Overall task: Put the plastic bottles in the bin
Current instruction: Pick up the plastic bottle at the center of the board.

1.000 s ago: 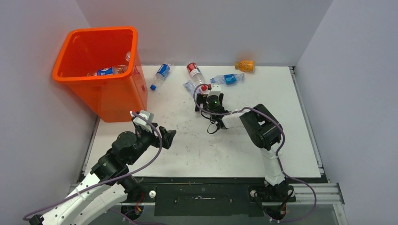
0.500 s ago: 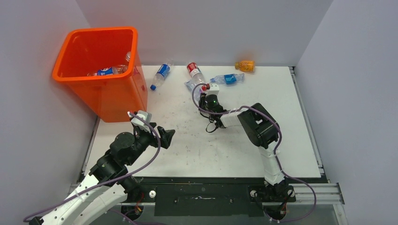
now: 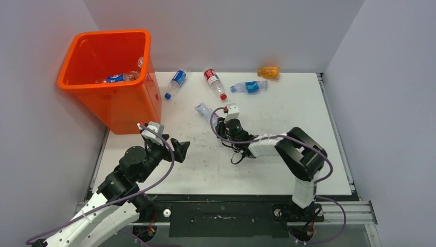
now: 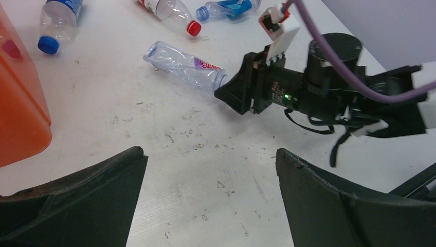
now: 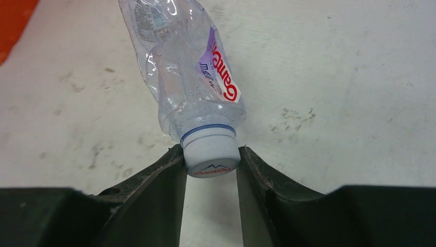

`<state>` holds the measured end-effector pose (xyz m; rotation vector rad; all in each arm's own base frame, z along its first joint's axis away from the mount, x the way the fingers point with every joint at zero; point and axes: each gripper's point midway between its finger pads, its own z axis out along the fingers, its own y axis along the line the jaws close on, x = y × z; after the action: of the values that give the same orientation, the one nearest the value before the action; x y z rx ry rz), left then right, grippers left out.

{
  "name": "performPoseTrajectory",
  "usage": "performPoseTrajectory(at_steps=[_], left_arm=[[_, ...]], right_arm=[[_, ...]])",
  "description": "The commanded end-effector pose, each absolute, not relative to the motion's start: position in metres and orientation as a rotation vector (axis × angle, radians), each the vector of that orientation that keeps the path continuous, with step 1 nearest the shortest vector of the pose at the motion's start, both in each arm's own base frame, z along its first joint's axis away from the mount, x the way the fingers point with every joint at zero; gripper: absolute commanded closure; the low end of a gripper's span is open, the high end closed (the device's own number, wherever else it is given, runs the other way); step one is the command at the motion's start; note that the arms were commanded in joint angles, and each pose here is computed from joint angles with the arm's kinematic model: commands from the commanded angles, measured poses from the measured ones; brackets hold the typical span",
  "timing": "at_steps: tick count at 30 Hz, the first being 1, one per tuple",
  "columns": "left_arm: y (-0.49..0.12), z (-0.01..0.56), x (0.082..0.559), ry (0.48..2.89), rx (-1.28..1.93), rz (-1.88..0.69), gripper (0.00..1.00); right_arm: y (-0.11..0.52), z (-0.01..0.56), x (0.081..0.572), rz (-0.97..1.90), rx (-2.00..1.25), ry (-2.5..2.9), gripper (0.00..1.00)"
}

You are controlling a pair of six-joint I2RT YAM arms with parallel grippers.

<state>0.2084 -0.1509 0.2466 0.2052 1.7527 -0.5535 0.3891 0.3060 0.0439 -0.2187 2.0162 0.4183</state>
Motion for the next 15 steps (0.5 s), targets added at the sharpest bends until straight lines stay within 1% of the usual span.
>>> performPoseTrajectory(at_steps=[1, 4, 6, 9, 12, 15], left_arm=[[-0.141, 0.262, 0.214, 1.683, 0.147, -0.531, 0.03], [-0.137, 0.268, 0.214, 1.639, 0.154, -0.513, 0.04], [-0.146, 0.276, 0.207, 1.602, 0.216, -0.563, 0.04], [-0.165, 0.296, 0.193, 1.528, 0.315, -0.670, 0.04], [-0.179, 0.311, 0.181, 1.467, 0.481, -0.698, 0.04], [-0.194, 0.316, 0.167, 1.426, 0.737, -0.676, 0.04]], right_arm=[[0.320, 0.118, 0.351, 0.541, -0.213, 1.888, 0.95], [0.318, 0.135, 0.312, 0.639, -0.228, 1.915, 0.95], [0.315, 0.142, 0.285, 0.706, -0.268, 1.946, 0.95], [0.306, 0.155, 0.247, 0.726, -0.355, 1.993, 0.95], [0.291, 0.171, 0.211, 0.710, -0.441, 2.031, 0.95], [0.271, 0.181, 0.186, 0.664, -0.489, 2.093, 0.95]])
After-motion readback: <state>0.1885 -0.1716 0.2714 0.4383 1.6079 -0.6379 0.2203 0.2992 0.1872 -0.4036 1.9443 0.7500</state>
